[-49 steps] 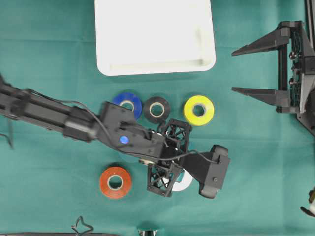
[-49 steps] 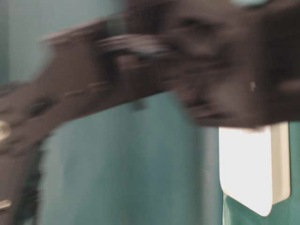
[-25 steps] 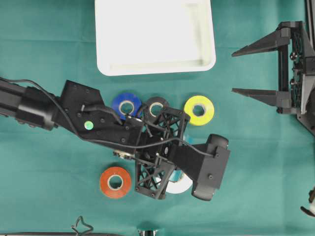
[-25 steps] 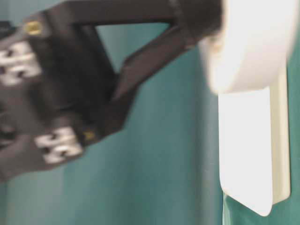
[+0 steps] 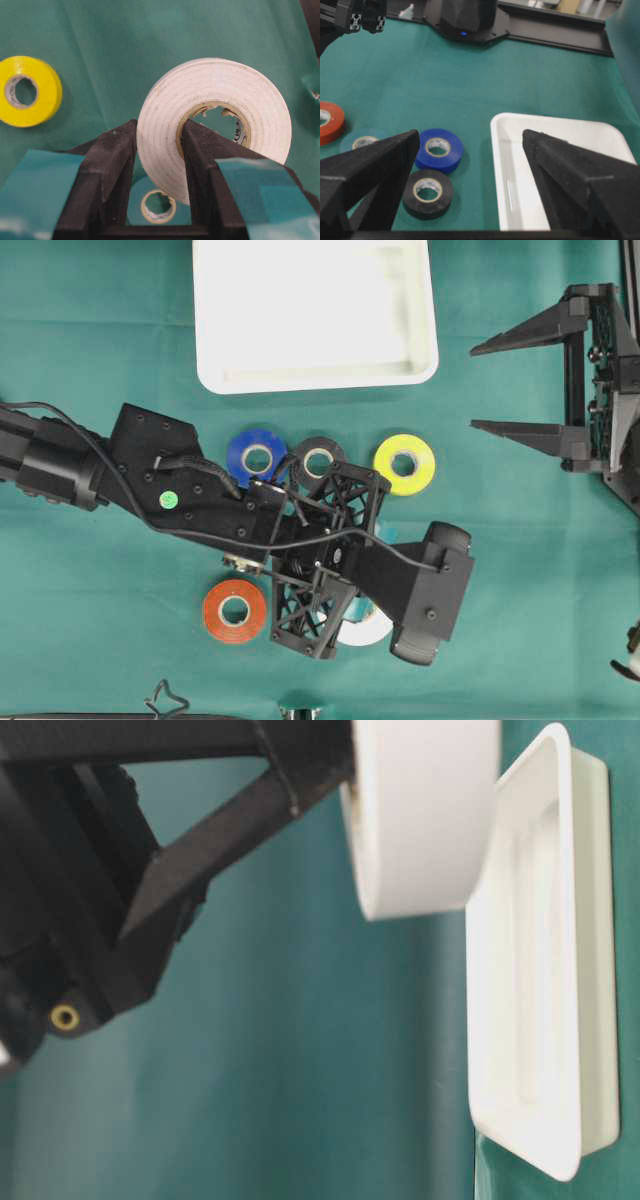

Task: Pick up the tape from a random location and place it into the white case.
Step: 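Lift the white tape roll with the left gripper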

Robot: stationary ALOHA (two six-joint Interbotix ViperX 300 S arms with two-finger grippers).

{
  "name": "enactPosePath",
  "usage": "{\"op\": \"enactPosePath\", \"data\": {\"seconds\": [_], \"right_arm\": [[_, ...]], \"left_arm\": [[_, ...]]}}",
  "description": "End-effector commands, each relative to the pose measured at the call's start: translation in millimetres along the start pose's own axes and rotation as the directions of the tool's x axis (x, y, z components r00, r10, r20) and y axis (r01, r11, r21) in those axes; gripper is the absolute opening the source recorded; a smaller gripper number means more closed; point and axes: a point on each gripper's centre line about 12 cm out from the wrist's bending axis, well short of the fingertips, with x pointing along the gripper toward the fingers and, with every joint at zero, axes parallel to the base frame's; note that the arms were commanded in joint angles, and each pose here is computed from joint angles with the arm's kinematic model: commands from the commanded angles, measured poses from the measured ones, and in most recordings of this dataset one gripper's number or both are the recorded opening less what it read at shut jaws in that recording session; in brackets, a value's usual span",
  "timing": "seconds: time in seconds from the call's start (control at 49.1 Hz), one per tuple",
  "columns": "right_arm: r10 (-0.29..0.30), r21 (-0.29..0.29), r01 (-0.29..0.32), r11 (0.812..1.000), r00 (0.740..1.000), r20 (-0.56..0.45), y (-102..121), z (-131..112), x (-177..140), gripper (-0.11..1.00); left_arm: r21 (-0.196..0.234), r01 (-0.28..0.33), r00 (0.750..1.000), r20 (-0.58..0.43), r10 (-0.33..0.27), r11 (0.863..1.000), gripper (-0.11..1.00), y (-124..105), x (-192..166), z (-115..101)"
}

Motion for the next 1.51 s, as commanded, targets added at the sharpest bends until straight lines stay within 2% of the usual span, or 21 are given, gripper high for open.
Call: {"op": "enactPosePath", "data": {"seconds": [0.0, 1.486], "right_arm": [[0.005, -0.005, -0.004, 1.0, 1.0, 0.031, 1.0, 12.1, 1.0, 0.92], [0.006, -0.009, -0.006, 1.0, 1.0, 0.025, 1.3, 11.4, 1.0, 0.93]], "left_arm": [[0.0, -0.001, 0.997, 0.077, 0.001, 1.0, 0.22, -0.7, -33.9, 12.4], [-0.006, -0.004, 0.998, 0.066, 0.004, 1.0, 0.22, 2.2, -33.8, 10.5]]}}
